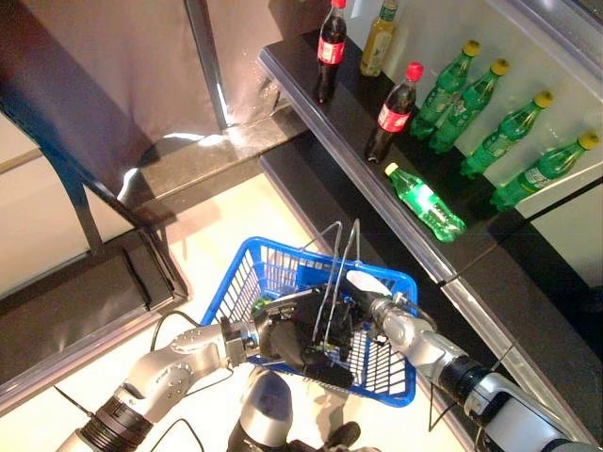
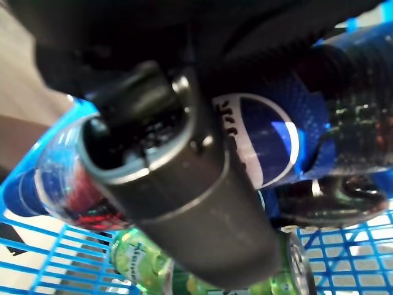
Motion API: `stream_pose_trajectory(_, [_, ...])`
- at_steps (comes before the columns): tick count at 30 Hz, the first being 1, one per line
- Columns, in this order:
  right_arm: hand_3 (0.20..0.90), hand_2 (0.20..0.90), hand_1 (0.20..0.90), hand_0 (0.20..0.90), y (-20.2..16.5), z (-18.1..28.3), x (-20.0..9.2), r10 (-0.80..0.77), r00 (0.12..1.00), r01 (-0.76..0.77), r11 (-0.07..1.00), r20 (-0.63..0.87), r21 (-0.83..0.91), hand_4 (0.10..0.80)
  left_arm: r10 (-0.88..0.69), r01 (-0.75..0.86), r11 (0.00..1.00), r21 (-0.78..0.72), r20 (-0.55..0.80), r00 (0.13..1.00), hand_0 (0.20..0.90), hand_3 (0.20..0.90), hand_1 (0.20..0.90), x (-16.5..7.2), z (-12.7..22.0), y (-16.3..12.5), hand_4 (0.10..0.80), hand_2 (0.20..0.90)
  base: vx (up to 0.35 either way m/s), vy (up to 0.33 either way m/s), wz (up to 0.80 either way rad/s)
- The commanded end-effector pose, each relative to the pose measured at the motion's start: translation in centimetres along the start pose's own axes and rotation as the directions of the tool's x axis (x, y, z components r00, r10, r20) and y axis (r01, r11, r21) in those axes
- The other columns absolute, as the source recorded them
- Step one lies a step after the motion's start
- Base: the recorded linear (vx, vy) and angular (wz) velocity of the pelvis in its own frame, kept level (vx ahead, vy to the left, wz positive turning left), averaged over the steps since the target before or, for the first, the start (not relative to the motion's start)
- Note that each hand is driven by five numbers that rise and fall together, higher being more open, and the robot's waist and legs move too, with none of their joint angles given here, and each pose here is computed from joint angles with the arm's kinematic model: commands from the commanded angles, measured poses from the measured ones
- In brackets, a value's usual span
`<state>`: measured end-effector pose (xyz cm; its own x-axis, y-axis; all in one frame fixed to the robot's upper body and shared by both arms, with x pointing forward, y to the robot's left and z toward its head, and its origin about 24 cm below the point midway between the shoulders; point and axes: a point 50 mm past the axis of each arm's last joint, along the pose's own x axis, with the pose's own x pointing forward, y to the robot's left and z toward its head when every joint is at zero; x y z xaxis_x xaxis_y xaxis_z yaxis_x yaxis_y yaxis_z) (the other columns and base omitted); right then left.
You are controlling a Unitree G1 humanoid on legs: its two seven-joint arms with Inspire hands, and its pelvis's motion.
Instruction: Pick up the drink and place into the basket.
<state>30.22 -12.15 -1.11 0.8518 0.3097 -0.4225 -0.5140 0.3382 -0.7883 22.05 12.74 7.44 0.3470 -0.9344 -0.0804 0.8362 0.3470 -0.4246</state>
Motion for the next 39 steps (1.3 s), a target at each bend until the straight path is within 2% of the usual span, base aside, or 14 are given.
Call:
stream_pose_trajectory(1, [0.2,0.3,0.3,0.3,0.4,3.2,1.0,0.015,0.993,-0.011,0.999,0.117,-0.033,0.1,-0.745,0.667,0.662,0.342,0.402,0.533,0.3,0.2,0.3,3.1,7.3,-11.2,0.1,0.3,0.0,0.0,0.0])
stream_pose_trajectory(4, [0.2,0.3,0.3,0.3,1.1,3.2,1.0,0.035,0.994,-0.035,0.999,0.105,-0.001,0.1,-0.749,0.666,0.658,0.352,0.403,0.526,0.3,0.2,0.3,3.1,7.5,-11.4,0.1,0.3,0.0,0.0,0.0])
stream_pose_trajectory(6, [0.233,0.328,0.328,0.328,1.8,3.2,1.0,0.061,0.993,-0.067,0.996,0.099,0.063,0.133,-0.752,0.667,0.653,0.359,0.404,0.52,0.3,0.2,0.3,3.1,7.7,-11.5,0.1,0.3,0.0,0.0,0.0])
stream_pose_trajectory(7, [0.2,0.3,0.3,0.3,2.0,3.3,0.9,0.068,0.993,-0.076,0.994,0.101,0.076,0.1,-0.754,0.667,0.651,0.361,0.404,0.517,0.3,0.2,0.3,3.1,7.7,-11.6,0.1,0.3,0.0,0.0,0.0])
stream_pose_trajectory(23, [0.2,0.3,0.3,0.3,4.3,3.1,1.0,0.167,0.983,-0.177,0.973,0.076,0.148,0.1,-0.767,0.669,0.636,0.384,0.407,0.496,0.3,0.2,0.3,3.2,8.2,-12.2,0.1,0.3,0.0,0.0,0.0])
stream_pose_trajectory(27, [0.2,0.3,0.3,0.3,5.7,3.2,0.8,0.221,0.973,-0.231,0.934,0.068,0.272,0.1,-0.768,0.67,0.635,0.384,0.41,0.493,0.3,0.2,0.3,3.3,8.3,-12.4,0.1,0.3,0.005,0.001,0.05])
stream_pose_trajectory(29, [0.2,0.3,0.3,0.3,5.7,3.2,0.8,0.221,0.973,-0.231,0.934,0.068,0.272,0.1,-0.768,0.67,0.635,0.384,0.41,0.493,0.3,0.2,0.3,3.3,8.3,-12.4,0.1,0.3,0.002,0.003,0.05])
stream_pose_trajectory(30, [0.299,0.385,0.385,0.385,6.1,3.1,0.8,0.233,0.97,-0.243,0.921,0.066,0.304,0.199,-0.765,0.669,0.638,0.382,0.415,0.493,0.3,0.2,0.3,3.3,8.3,-12.4,0.1,0.3,0.0,0.0,0.0])
stream_pose_trajectory(31, [0.299,0.385,0.385,0.385,6.1,3.1,0.8,0.233,0.97,-0.243,0.921,0.066,0.304,0.199,-0.765,0.669,0.638,0.382,0.415,0.493,0.3,0.2,0.3,3.3,8.3,-12.4,0.1,0.3,0.0,0.0,0.0])
stream_pose_trajectory(32, [0.9,0.9,0.9,0.9,6.3,3.0,0.8,0.229,0.972,-0.236,0.92,0.061,0.312,0.8,-0.76,0.664,0.644,0.379,0.42,0.497,0.3,0.2,0.3,3.3,8.4,-12.4,0.1,0.3,0.0,0.0,0.0])
stream_pose_trajectory(39, [0.9,0.9,0.9,0.9,6.2,3.1,0.8,0.217,0.974,-0.225,0.924,0.059,0.31,0.8,-0.751,0.654,0.655,0.38,0.427,0.504,0.3,0.2,0.3,3.3,8.3,-12.3,0.1,0.3,0.0,0.0,0.0])
